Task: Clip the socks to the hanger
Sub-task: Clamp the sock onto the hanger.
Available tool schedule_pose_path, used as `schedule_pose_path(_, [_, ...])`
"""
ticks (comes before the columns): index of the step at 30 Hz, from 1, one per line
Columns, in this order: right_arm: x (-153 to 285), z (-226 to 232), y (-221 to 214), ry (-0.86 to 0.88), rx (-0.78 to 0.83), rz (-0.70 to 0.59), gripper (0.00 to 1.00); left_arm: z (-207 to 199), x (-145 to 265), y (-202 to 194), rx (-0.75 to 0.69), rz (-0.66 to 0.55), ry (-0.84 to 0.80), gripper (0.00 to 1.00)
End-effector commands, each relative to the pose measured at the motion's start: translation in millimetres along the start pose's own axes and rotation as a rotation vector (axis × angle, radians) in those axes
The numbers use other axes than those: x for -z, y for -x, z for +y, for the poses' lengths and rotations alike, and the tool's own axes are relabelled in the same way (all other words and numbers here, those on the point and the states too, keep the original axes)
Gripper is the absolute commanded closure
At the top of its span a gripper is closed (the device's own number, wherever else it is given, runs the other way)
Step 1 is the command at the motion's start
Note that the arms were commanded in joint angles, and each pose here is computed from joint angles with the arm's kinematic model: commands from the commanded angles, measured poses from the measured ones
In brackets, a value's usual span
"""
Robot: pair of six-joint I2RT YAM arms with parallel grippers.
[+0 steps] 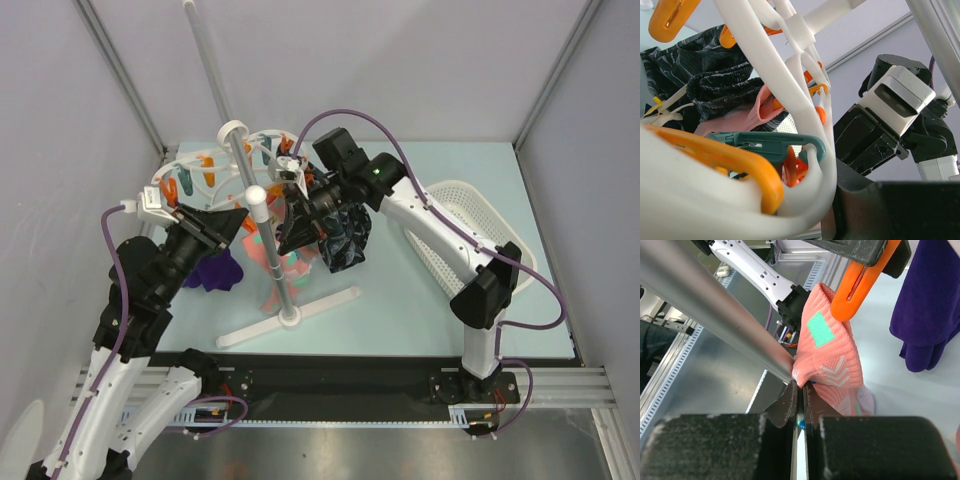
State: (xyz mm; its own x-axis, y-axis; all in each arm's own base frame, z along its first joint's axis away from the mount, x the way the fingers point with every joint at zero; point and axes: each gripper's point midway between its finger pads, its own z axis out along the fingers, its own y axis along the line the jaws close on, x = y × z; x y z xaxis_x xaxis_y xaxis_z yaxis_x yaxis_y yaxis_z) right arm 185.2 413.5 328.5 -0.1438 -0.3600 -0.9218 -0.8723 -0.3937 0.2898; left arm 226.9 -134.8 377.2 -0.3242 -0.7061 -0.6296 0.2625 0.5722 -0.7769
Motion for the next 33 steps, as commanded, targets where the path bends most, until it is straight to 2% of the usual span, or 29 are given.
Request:
schedule_pose_path(1, [7.2,19.0,28.9,0.005,0.095,-0.038,1.00,2.7,3.9,-8.0,-0.018,0.046,0.013,1.00])
schedule_pose_path(17, [-3.0,-4.4,27.7,0.015,0.069,-0.048,1.00,-3.8,7.2,-8.4,-0.006,0.053,-0.014,1.00])
schedule_pose_path(33, [1.7,-6.6,51.8,-0.006,0.111,-0.086,1.00,-2.4,10.6,-8.7,-0.009,0.050,-0.010,1.00])
